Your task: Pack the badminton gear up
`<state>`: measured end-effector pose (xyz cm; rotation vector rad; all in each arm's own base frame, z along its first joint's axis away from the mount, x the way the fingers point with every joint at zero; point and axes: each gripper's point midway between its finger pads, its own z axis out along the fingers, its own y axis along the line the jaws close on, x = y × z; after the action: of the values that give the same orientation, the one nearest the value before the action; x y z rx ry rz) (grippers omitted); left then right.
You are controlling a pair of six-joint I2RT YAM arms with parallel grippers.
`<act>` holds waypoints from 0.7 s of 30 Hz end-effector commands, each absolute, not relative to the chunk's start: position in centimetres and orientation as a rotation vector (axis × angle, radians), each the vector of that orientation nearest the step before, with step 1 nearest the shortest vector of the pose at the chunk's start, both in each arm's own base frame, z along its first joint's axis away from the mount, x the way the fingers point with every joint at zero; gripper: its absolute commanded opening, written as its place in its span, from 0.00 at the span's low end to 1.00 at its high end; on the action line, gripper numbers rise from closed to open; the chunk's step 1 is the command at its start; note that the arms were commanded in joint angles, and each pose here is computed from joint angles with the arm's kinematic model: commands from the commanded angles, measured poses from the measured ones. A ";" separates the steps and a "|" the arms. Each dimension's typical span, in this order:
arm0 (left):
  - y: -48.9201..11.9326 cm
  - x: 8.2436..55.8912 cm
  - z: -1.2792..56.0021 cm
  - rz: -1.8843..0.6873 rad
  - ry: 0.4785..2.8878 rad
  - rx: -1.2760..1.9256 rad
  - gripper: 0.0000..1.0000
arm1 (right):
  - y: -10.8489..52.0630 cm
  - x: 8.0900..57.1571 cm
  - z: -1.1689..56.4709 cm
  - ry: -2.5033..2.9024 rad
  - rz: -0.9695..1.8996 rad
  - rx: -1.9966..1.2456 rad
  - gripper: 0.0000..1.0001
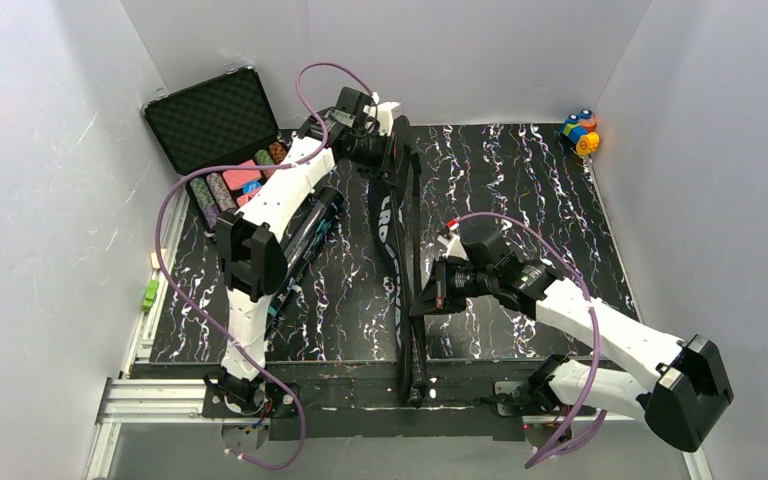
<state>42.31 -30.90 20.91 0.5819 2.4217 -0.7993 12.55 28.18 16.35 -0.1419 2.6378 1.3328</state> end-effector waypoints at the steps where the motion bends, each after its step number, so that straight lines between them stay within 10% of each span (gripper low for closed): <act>1: -29.9 46.7 24.7 -0.700 2.231 0.555 0.00 | 26.6 7.8 16.0 2.766 1.386 -0.253 0.01; 17: -30.3 46.6 24.7 -0.723 2.227 0.573 0.02 | 23.1 4.2 14.6 2.832 1.329 -0.182 0.01; 21: -30.3 45.3 25.0 -0.759 2.231 0.614 0.56 | 23.0 4.7 15.4 2.816 1.287 -0.198 0.01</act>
<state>43.17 -31.63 21.25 0.6161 2.3810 -0.8037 7.36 23.79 14.66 -0.1345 2.7094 1.2741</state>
